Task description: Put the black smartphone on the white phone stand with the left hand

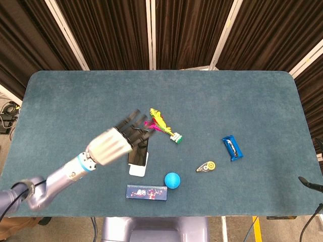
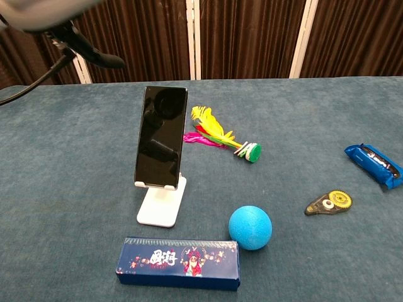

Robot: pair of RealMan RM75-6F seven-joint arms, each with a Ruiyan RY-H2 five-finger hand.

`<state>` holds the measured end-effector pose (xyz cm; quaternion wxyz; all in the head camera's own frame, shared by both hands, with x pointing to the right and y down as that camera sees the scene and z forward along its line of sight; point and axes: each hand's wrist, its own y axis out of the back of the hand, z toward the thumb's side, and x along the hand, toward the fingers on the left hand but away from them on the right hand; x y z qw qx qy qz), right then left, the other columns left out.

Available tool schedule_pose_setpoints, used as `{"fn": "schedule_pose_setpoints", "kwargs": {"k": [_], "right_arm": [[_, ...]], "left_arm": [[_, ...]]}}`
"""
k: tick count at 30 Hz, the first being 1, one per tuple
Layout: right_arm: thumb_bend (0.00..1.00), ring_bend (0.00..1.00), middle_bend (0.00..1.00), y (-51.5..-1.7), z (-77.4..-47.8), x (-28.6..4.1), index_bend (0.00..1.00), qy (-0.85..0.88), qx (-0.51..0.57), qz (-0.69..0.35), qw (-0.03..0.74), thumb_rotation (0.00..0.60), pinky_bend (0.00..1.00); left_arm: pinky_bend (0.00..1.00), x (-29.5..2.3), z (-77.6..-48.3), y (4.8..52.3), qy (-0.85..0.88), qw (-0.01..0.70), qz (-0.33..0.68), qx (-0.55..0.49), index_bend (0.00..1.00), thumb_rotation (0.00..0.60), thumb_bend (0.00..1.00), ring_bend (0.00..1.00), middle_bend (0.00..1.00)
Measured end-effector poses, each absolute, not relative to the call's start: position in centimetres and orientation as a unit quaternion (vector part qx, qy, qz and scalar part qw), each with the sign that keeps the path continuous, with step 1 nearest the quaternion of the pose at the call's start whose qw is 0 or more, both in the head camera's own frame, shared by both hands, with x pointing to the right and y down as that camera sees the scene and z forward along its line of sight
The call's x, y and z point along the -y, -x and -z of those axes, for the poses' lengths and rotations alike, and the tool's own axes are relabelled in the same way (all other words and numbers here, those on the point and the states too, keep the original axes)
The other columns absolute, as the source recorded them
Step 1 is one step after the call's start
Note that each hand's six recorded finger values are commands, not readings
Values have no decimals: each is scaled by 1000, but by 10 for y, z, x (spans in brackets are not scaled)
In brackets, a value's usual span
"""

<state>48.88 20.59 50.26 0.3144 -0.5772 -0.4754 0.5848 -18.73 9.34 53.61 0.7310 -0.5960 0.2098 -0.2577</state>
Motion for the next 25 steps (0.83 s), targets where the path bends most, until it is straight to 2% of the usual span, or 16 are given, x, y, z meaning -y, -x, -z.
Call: {"fn": "schedule_pose_setpoints", "kwargs": {"k": [8,14,25], "right_arm": [[0,0,0,-485,-499,-208,0,580,475,-580,319,600,0],[0,0,0,-483,-498,-209,0,583,474,-576,322,600,0],[0,0,0,-475,-493,-213,0,587,471,-569,333,600,0]], "left_arm": [[0,-104,-535,241,680,522,391,-335,0,600,0,0,0],[0,-128,-549,296,688,425,453,-375,0,600,0,0,0],[0,-187,-545,398,632,370,513,-448,0,600,0,0,0]]}}
